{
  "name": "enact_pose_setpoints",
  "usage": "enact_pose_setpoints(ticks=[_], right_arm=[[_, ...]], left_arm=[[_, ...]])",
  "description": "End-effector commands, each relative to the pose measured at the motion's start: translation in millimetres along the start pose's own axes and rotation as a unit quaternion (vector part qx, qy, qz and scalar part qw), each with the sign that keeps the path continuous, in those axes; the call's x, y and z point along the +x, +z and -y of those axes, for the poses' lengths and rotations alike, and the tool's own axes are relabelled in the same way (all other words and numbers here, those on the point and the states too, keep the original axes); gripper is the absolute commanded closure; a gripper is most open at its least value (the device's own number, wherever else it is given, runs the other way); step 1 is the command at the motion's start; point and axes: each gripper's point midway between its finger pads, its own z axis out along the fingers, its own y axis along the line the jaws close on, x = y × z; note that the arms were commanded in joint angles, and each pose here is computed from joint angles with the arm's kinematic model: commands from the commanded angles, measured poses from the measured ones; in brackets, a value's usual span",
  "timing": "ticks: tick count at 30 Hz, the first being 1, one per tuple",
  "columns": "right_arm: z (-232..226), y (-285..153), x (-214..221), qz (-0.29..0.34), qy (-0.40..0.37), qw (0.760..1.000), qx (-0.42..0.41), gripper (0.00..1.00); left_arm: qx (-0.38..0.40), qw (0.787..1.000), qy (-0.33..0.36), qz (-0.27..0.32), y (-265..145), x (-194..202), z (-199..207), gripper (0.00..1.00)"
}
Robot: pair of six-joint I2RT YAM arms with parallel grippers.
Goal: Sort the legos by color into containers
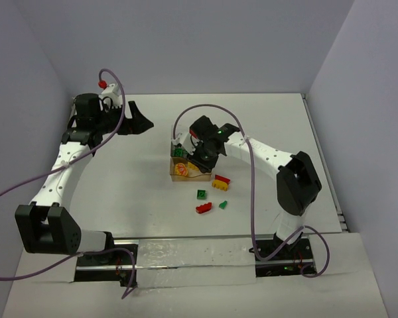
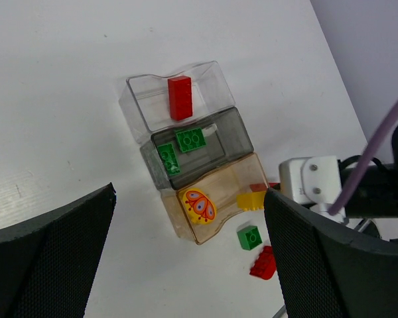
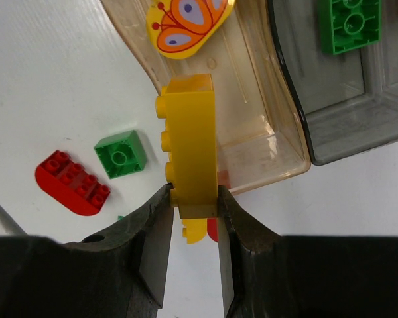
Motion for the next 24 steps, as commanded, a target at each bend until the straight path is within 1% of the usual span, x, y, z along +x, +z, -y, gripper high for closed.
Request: enact_pose_setpoints(ticks=[1,5,7,8,10,12,13,14,16,18,19,20,21,24], right_arm=[[14,-2,-8,0.001,-0.003,1.0,0.03,0.88],[19,1,-10,-0.002,-0.003,0.999,0.039,0.86],[20,2,-11,-0.004,-0.004,0.999,0.04,0.8],[21,2,-12,-0.004,-0.005,0.999,0.04,0.75],[22,3,-13,-0.004,-0.006,0.999,0.042,0.73],[23,4,-12,-0.007,-0.007,0.999,0.042,0.68],[23,4,-13,-0.007,-0.008,0.999,0.042,0.63],[23,3,-13,-0.007,-0.009,0.999,0.043,0.61],[24,1,-15,-0.004,-0.01,0.999,0.045,0.49],[25,-2,-17,0.0,-0.011,0.999,0.048,0.45],[25,-6,-19,0.005,-0.01,0.999,0.05,0.28],[24,-11,-22,0.011,-0.009,0.999,0.049,0.08],[23,-14,-24,0.015,-0.009,0.999,0.047,0.0],[6,-38,-34,0.045,-0.007,0.999,0.017,0.0]], left_arm=[[0.038,0.999,0.015,0.011,-2,-7,13,0.01],[0.04,0.999,0.015,0.009,-2,-6,13,0.01],[0.043,0.999,0.014,0.008,-2,-5,14,0.01],[0.044,0.999,0.014,0.007,-2,-5,15,0.01],[0.044,0.999,0.014,0.007,-1,-5,14,0.01],[0.043,0.999,0.013,0.005,-1,-5,14,0.01],[0.043,0.999,0.014,0.006,-1,-6,14,0.01],[0.044,0.999,0.013,0.005,-1,-5,14,0.01],[0.045,0.999,0.013,0.005,-1,-6,15,0.01],[0.045,0.999,0.014,0.006,-1,-6,15,0.01],[0.043,0.999,0.013,0.006,-1,-7,14,0.01],[0.042,0.999,0.013,0.006,-1,-7,14,0.01],[0.042,0.999,0.014,0.006,-1,-7,15,0.01],[0.041,0.999,0.017,0.012,-5,-9,17,0.01]])
